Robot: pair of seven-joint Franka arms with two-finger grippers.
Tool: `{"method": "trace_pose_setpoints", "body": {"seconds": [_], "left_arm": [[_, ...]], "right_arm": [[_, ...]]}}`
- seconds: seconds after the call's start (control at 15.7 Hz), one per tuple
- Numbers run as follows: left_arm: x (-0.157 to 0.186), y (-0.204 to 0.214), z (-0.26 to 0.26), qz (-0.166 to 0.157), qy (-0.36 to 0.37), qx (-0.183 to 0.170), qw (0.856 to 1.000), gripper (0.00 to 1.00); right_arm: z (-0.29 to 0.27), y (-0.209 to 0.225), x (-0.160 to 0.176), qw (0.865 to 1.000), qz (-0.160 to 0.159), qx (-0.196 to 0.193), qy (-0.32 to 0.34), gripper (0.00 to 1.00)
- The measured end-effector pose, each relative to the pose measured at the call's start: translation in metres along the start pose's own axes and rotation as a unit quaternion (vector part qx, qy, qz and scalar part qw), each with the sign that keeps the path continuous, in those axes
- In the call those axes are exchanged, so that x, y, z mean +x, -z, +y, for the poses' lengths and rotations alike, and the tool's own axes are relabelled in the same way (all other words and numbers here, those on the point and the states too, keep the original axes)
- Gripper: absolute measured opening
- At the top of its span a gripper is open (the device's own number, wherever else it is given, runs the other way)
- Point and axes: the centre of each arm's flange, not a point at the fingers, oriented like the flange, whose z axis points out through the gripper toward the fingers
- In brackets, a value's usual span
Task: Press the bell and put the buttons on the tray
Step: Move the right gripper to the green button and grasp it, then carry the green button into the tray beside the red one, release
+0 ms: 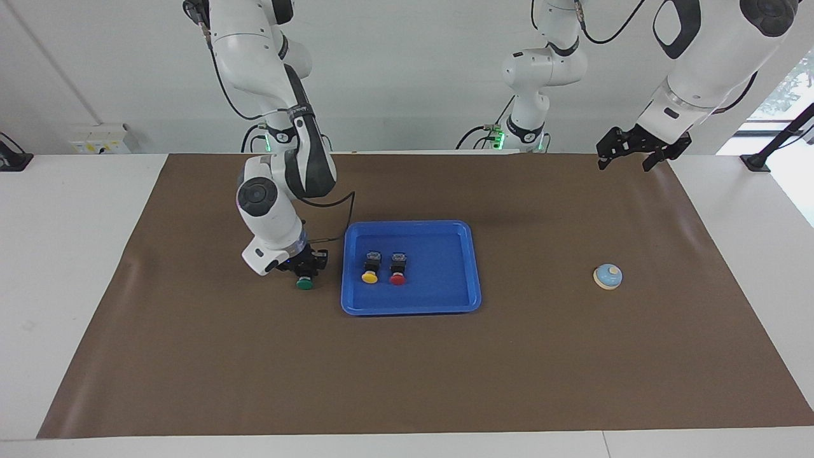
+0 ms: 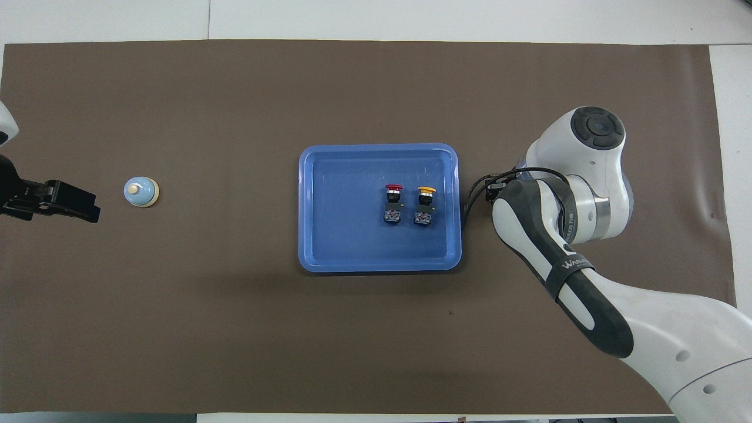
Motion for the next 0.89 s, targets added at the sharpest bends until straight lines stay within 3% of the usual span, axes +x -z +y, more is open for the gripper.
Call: {"method": "trace_pose_setpoints", "body": {"seconds": [0.32, 0.45, 0.89], "left_arm": [[0.000, 0.000, 0.000, 0.000, 0.000, 0.000, 1.000, 1.00], [0.000, 0.000, 0.000, 0.000, 0.000, 0.000, 1.000, 1.00], [0.000, 0.000, 0.000, 0.000, 0.000, 0.000, 1.000, 1.00]], "right_arm": [[-0.067, 0.108, 0.020, 1.000, 0.008, 0.007, -0.008, 0.43], [-0.109, 0.126, 0.019, 0.999, 0.016, 0.009, -0.027, 0.43], [-0.268, 0.048, -0.003, 0.999, 0.015, 0.002, -0.049, 0.43]]}}
